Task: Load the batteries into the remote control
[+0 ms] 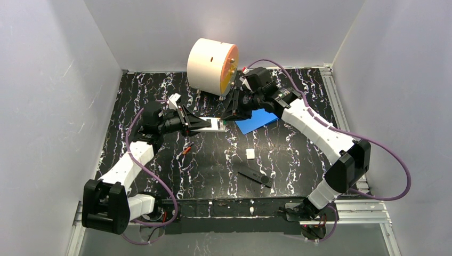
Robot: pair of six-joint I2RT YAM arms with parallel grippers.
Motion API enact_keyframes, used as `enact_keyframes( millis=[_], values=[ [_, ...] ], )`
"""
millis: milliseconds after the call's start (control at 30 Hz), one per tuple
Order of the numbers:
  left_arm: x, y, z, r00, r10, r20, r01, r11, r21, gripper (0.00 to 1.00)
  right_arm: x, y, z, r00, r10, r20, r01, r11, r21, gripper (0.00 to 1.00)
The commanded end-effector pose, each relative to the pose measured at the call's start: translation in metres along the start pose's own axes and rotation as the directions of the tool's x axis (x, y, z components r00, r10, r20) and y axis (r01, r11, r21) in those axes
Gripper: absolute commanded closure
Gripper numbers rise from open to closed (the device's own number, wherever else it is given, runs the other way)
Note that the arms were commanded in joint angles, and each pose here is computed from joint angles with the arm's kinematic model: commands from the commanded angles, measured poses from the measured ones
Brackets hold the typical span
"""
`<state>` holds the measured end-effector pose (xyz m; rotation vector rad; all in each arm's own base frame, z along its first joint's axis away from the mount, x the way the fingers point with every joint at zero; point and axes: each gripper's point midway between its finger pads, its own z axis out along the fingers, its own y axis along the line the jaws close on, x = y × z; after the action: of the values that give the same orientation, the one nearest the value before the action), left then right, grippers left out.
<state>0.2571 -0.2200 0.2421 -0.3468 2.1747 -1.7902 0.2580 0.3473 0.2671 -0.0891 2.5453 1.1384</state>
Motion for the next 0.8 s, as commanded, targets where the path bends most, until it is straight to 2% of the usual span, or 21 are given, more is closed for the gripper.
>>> enact_keyframes(
  millis=[0, 333, 767],
  values=[
    [-0.005, -0.016, 0.0, 0.998, 0.056, 0.003, -0.056, 0.998, 0.033, 1.0, 0.008, 0.015, -0.006, 0.998, 0.034, -0.051, -0.037, 0.997, -0.065, 0.78],
    [-0.008, -0.015, 0.002, 0.999, 0.053, 0.008, -0.054, 0.998, 0.028, 1.0, 0.023, -0.003, 0.003, 0.987, 0.103, -0.122, -0.102, 0.995, 0.014, 0.76],
    [-0.004, -0.015, 0.0, 0.999, 0.051, -0.004, -0.051, 0.998, 0.032, 1.0, 0.022, -0.008, 0.014, 0.985, 0.104, -0.14, -0.1, 0.994, 0.037, 0.72]
  ],
)
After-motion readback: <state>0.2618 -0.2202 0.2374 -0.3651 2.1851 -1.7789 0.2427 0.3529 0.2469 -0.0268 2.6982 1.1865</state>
